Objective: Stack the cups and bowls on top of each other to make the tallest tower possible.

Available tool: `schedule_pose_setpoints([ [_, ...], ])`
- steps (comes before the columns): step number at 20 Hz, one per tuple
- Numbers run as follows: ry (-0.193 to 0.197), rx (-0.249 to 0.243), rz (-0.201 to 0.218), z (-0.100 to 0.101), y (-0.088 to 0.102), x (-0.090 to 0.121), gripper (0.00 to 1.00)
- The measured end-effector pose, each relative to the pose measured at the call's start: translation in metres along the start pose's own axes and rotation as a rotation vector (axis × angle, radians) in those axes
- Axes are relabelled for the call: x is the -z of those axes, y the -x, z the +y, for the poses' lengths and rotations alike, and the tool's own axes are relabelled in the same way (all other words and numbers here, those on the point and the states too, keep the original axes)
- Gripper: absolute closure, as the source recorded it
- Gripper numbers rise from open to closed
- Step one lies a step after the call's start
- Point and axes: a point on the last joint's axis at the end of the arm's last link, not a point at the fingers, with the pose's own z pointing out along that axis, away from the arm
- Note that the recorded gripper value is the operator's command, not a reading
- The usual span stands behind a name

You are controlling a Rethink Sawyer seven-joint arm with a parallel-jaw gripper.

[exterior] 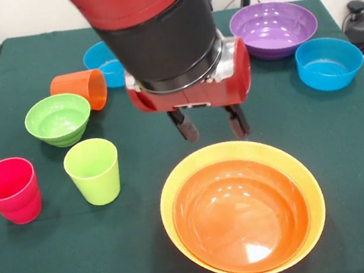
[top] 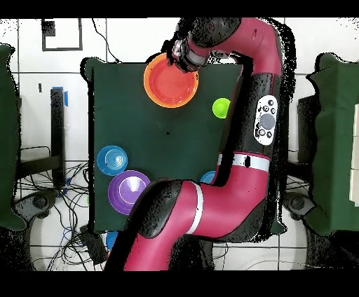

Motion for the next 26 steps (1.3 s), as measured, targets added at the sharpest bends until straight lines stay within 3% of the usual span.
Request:
schedule_pose_setpoints([
  [5, -0.019, 0.006, -0.012, 0.004, -0.002, 0.003, 0.00],
  [10, -0.047, 0.006, -0.064, 0.002, 0.002, -0.005, 0.00],
  [13, -0.058, 0.006, -0.069, 0.001, -0.002, -0.013, 0.00],
  [18, -0.025, -0.001, 0.010, 0.007, -0.021, -0.027, 0.00],
  [19, 0.000, -0.008, 0.061, 0.010, -0.033, -0.035, 0.00],
  [26, 0.039, -0.026, 0.202, 0.018, -0.071, -0.061, 0.00],
])
